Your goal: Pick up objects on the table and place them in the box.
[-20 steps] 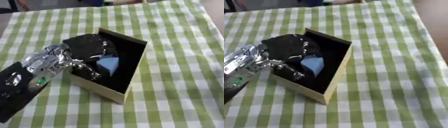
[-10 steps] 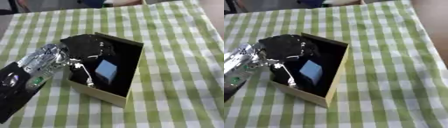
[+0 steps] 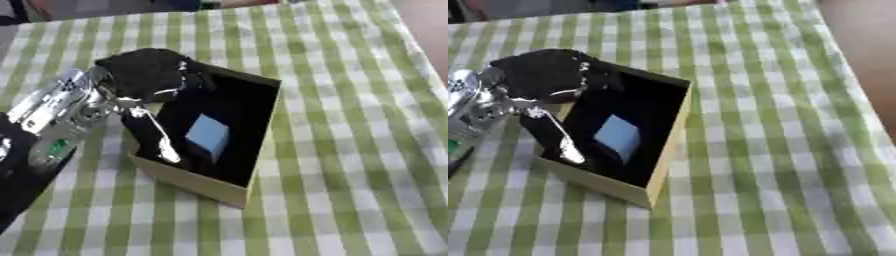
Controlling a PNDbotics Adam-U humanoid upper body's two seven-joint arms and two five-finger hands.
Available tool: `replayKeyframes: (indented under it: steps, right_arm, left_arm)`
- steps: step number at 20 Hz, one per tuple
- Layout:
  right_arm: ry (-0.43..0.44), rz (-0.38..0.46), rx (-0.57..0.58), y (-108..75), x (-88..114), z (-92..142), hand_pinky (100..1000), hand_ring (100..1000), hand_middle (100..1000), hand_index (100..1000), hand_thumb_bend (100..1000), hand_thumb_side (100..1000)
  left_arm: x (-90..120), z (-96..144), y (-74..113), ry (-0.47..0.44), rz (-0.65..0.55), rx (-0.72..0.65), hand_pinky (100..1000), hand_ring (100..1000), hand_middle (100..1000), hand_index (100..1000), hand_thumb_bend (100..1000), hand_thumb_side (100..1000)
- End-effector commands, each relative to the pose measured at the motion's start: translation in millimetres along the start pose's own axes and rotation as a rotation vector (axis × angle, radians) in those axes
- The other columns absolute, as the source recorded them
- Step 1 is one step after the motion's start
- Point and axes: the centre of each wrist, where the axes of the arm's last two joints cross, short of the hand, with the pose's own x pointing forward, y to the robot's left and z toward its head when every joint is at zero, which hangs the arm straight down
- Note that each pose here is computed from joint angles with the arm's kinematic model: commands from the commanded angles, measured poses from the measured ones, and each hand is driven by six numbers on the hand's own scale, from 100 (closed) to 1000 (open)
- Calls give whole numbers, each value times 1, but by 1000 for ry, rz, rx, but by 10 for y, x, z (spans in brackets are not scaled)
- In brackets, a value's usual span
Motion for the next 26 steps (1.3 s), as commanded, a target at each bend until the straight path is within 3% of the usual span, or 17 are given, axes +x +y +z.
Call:
replayKeyframes:
  steps: [1, 7, 13, 15, 18, 22, 26]
  right_arm:
    - [-24, 9, -7, -47, 54, -39, 683, 719, 658, 848, 100, 1000]
    - [-23, 10, -8, -53, 51, -36, 682, 720, 658, 848, 100, 1000]
    - [-19, 19, -17, -77, 42, -28, 682, 721, 657, 847, 100, 1000]
    - [-21, 24, -21, -90, 39, -28, 682, 721, 658, 847, 100, 1000]
    - [-27, 33, -28, -110, 37, -33, 683, 722, 658, 847, 100, 1000]
    - [-34, 43, -41, -134, 34, -37, 683, 722, 658, 846, 100, 1000]
    - [-39, 46, -57, -144, 34, -45, 683, 722, 658, 846, 100, 1000]
  left_arm:
    - [-75, 103, 183, 15, -24, 40, 823, 849, 812, 881, 866, 623]
    - [-97, 189, 398, 20, -16, 109, 800, 826, 798, 869, 806, 632]
    - [-97, 413, 732, 35, 13, 276, 781, 795, 773, 849, 688, 607]
    - [-80, 528, 844, 41, 28, 350, 778, 783, 762, 839, 592, 568]
    - [-50, 715, 952, 50, 72, 474, 752, 756, 744, 830, 528, 518]
    - [-139, 884, 861, 37, 220, 709, 732, 734, 730, 827, 510, 477]
    - [-236, 1036, 552, 76, 343, 930, 716, 716, 714, 819, 498, 472]
